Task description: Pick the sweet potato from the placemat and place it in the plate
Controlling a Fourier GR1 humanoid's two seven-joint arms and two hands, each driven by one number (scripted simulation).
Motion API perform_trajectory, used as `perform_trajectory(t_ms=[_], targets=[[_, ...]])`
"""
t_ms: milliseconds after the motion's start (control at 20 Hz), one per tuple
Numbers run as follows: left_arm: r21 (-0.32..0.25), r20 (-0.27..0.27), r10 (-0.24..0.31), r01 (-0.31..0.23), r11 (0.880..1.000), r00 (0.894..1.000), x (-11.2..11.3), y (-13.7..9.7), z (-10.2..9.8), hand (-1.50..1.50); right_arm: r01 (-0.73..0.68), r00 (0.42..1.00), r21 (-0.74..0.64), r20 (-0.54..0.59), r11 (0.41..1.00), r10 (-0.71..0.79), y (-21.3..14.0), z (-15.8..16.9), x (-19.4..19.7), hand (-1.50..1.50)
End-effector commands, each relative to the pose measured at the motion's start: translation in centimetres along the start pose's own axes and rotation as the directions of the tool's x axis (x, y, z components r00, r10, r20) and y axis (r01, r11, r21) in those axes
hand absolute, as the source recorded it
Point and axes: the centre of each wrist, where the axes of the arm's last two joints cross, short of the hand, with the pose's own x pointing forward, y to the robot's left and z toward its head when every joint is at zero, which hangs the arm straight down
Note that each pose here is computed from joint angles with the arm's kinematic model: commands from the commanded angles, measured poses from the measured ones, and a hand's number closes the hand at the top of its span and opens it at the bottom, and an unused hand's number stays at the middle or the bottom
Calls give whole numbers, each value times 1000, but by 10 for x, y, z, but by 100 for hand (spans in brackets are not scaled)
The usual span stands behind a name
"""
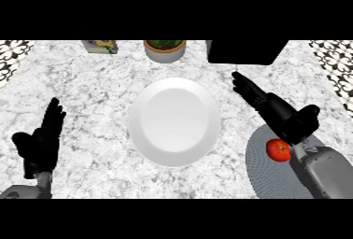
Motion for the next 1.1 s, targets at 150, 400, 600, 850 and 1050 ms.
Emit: perform_trajectory(t_ms=[150, 400, 600, 850, 1050], targets=[[-108, 129, -57, 72, 992, 990, 36, -11, -20, 0, 171, 984, 28, 48, 985, -172, -24, 28, 8, -150], [-190, 121, -59, 81, 978, 991, 40, -21, -19, 0, -586, 810, 199, 152, 786, 566, -29, 37, 64, 150], [-216, 124, -53, 79, 973, 991, 50, -19, -23, 0, -143, 989, 58, -32, 988, 144, 9, 114, -78, -150], [-255, 130, -48, 80, 964, 990, 62, -34, -25, 0, -405, 913, 56, 86, 913, 400, -43, 171, -95, -150], [-268, 146, -56, 94, 959, 988, 56, -41, -24, 0, -492, 851, -105, 151, 864, 503, -67, 185, -75, -150]])
